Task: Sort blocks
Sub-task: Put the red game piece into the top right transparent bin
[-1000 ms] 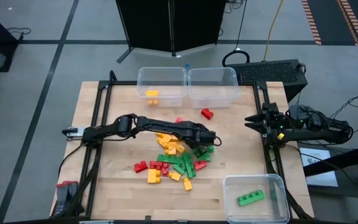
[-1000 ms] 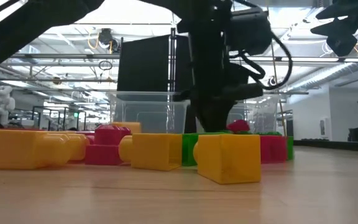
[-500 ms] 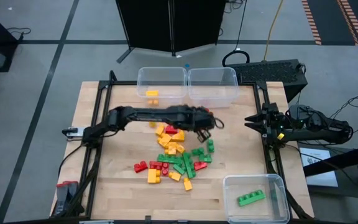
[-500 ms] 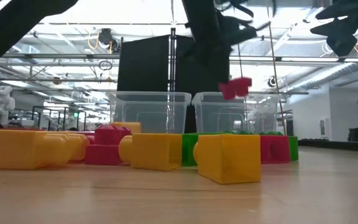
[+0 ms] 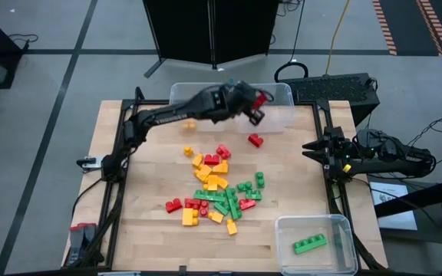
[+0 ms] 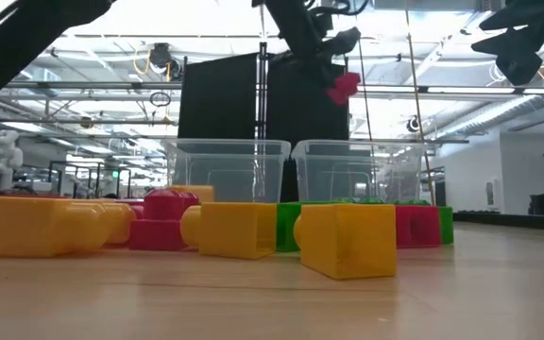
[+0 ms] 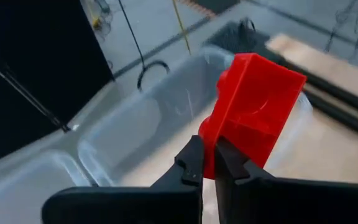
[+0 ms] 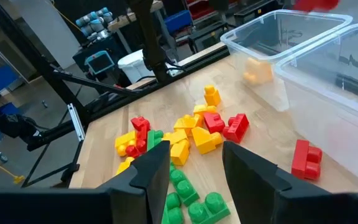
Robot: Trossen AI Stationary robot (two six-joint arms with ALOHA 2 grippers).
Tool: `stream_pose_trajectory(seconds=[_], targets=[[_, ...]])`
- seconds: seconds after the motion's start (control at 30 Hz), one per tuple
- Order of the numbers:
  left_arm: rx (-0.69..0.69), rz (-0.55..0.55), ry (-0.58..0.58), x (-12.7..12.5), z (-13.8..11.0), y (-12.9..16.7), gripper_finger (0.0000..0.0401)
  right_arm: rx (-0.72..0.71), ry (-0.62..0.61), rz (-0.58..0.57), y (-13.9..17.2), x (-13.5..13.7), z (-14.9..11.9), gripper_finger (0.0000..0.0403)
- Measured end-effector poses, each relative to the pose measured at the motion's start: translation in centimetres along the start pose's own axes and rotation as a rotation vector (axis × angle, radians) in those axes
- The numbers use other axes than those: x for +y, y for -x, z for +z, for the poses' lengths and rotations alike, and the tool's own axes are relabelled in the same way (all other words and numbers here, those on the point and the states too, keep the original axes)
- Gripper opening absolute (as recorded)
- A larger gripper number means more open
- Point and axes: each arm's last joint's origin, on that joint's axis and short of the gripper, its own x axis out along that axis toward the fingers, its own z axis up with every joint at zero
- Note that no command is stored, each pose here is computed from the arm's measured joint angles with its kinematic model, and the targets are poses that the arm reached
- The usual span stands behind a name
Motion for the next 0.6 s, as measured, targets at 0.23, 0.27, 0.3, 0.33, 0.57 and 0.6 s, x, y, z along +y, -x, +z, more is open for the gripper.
stream_pose_trajectory(seconds=[0.23,0.27,0.3,0.33,0.57,0.6], targets=[[0.082,-0.042,-0.039,3.0,-0.5,-3.3,0.0,-0.001,0.013,-0.002,0.0,0.0,0.0,0.0146],[0.082,-0.062,-0.044,3.1,-0.6,-3.7,0.0,-0.001,0.013,-0.003,0.0,0.0,0.0,0.0146],[0.088,-0.072,-0.056,3.3,-0.6,-3.8,0.0,0.0,0.017,-0.003,0.0,0.0,0.0,0.0146],[0.103,-0.071,-0.071,3.4,-0.7,-4.0,0.0,-0.001,0.02,-0.003,0.0,0.0,0.0,0.0146],[0.125,-0.074,-0.167,3.1,-1.6,-5.2,0.0,-0.001,0.031,-0.004,0.0,0.0,0.0,0.0146],[0.141,-0.073,-0.189,3.0,-2.0,-5.6,0.0,-0.001,0.031,-0.005,0.0,0.0,0.0,0.0146]])
